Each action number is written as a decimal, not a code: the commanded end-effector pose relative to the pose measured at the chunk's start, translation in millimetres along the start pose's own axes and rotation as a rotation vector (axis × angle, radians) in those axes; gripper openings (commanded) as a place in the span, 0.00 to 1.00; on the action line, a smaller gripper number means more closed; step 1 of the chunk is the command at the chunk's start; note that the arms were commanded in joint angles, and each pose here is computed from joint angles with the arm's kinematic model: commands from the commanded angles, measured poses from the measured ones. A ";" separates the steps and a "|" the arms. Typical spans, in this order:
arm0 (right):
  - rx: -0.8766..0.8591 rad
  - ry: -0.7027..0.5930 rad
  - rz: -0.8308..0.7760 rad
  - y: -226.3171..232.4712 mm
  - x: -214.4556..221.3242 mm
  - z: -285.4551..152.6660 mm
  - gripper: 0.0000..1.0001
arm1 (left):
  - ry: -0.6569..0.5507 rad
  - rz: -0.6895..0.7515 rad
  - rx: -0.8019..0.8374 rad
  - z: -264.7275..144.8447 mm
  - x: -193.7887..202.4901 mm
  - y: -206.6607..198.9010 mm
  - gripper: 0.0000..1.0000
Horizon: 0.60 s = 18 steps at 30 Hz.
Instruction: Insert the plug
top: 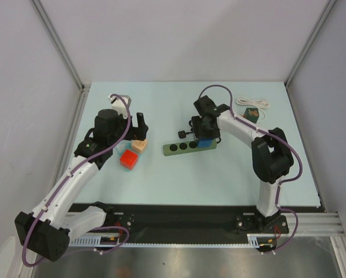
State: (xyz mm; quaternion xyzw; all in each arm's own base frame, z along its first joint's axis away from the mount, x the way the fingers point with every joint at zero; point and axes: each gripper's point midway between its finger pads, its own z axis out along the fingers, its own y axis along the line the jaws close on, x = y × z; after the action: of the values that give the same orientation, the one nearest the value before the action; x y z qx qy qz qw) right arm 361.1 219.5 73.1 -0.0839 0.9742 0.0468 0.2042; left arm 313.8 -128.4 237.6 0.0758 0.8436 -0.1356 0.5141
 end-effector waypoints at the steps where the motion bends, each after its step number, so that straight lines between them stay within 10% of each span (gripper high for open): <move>1: 0.008 0.170 -0.004 -1.4 52.6 34.4 0.00 | -0.015 0.001 0.012 2.2 -3.4 -3.2 1.00; 18: 0.063 0.271 0.068 5.1 88.3 59.7 0.00 | -0.021 -0.007 0.030 0.3 -6.6 -7.1 1.00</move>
State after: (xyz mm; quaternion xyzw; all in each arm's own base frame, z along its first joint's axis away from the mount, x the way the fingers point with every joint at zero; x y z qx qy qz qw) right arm 369.6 221.3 63.3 -0.0621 0.9768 0.0296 0.2028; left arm 314.3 -130.3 234.9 0.0785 0.8456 -0.1383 0.5096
